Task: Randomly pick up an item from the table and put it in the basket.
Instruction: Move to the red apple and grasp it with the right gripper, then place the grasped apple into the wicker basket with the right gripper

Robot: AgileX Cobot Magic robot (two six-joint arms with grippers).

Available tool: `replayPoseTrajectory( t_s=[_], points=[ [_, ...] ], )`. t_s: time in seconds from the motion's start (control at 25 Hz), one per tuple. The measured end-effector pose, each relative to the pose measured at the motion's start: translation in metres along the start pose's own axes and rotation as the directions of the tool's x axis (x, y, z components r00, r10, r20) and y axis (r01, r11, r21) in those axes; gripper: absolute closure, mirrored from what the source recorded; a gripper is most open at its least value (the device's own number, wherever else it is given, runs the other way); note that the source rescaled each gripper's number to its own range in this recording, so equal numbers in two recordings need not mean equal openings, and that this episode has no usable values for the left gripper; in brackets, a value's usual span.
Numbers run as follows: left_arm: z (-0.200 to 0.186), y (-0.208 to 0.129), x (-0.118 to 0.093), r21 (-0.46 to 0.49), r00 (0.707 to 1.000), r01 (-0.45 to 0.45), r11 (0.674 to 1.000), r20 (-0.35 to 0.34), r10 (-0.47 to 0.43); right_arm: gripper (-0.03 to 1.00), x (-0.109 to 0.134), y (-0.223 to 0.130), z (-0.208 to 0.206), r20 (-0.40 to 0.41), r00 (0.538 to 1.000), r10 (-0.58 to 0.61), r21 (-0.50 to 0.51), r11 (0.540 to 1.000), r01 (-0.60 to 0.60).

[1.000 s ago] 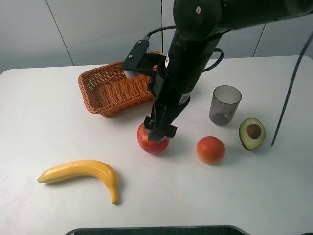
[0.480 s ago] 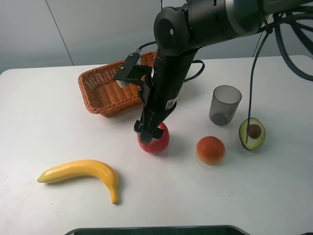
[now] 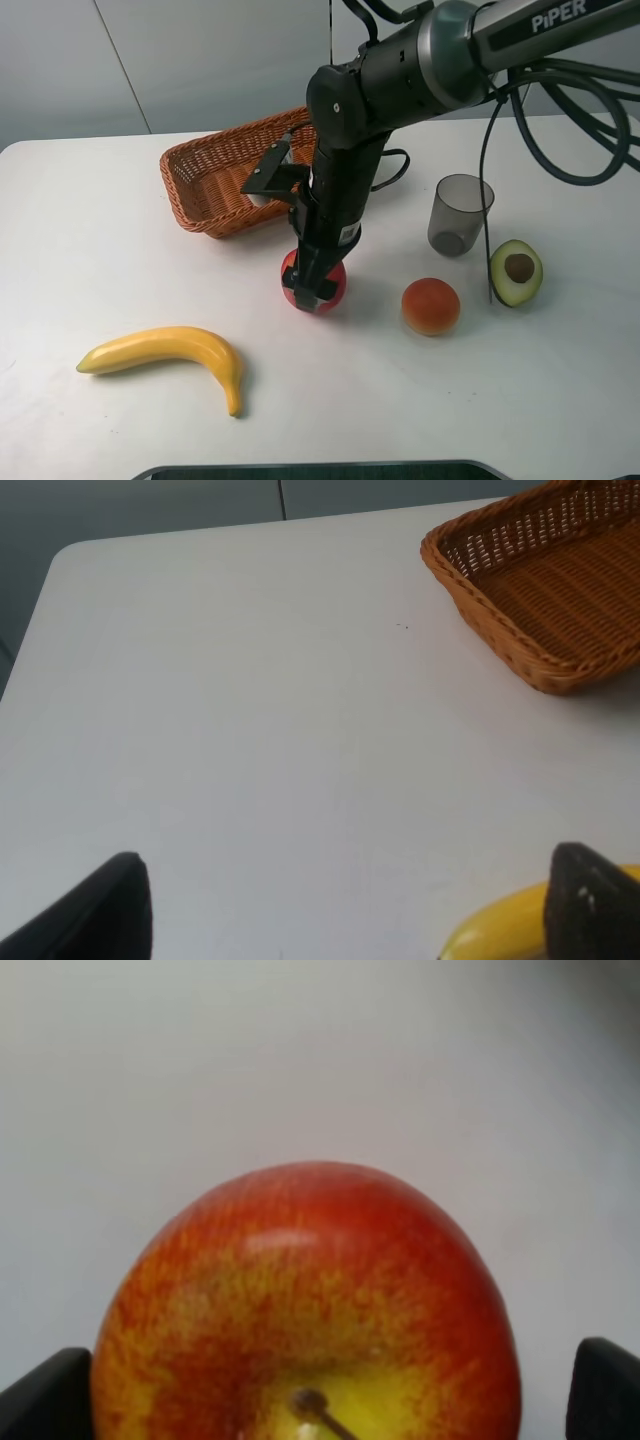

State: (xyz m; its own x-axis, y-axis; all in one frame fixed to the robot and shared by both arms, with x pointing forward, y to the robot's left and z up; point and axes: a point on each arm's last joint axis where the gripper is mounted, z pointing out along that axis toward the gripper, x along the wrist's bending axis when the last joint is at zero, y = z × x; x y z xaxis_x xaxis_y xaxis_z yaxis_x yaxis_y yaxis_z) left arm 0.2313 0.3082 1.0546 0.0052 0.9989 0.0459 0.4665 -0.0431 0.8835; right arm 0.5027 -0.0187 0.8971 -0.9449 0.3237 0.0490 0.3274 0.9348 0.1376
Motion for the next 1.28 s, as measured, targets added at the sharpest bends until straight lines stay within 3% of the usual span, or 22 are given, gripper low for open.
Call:
replayPoseTrajectory(
  t_s=[0.12, 0.16, 0.2, 0.24, 0.28, 1.0, 1.28],
  points=[
    [0.0, 0.0, 0.0, 0.0, 1.0, 0.0, 1.0, 0.0, 0.0, -0.03, 0.0, 0.0, 0.003, 0.001, 1.0, 0.013, 0.0, 1.0, -0.013],
    [0.0, 0.0, 0.0, 0.0, 1.0, 0.0, 1.0, 0.0, 0.0, 0.01, -0.001, 0.0, 0.003, 0.002, 1.0, 0.013, -0.002, 1.0, -0.013],
    [0.0, 0.0, 0.0, 0.0, 1.0, 0.0, 1.0, 0.0, 0.0, 0.25, -0.001, 0.001, 0.003, 0.005, 1.0, 0.013, -0.003, 1.0, -0.013],
    [0.0, 0.0, 0.0, 0.0, 1.0, 0.0, 1.0, 0.0, 0.0, 0.86, -0.001, 0.001, 0.003, 0.005, 1.0, 0.013, -0.003, 1.0, -0.013],
    [0.0, 0.0, 0.0, -0.001, 1.0, 0.0, 1.0, 0.0, 0.0, 0.97, -0.001, 0.001, 0.003, 0.007, 1.0, 0.012, -0.004, 1.0, -0.012],
    [0.0, 0.0, 0.0, 0.0, 1.0, 0.0, 1.0, 0.0, 0.0, 0.95, -0.001, 0.0, 0.001, 0.005, 1.0, 0.012, 0.001, 1.0, -0.012],
    [0.0, 0.0, 0.0, 0.0, 1.0, 0.0, 1.0, 0.0, 0.0, 0.95, 0.002, 0.007, -0.054, 0.02, 0.998, 0.053, -0.061, 0.997, -0.051]
  ],
)
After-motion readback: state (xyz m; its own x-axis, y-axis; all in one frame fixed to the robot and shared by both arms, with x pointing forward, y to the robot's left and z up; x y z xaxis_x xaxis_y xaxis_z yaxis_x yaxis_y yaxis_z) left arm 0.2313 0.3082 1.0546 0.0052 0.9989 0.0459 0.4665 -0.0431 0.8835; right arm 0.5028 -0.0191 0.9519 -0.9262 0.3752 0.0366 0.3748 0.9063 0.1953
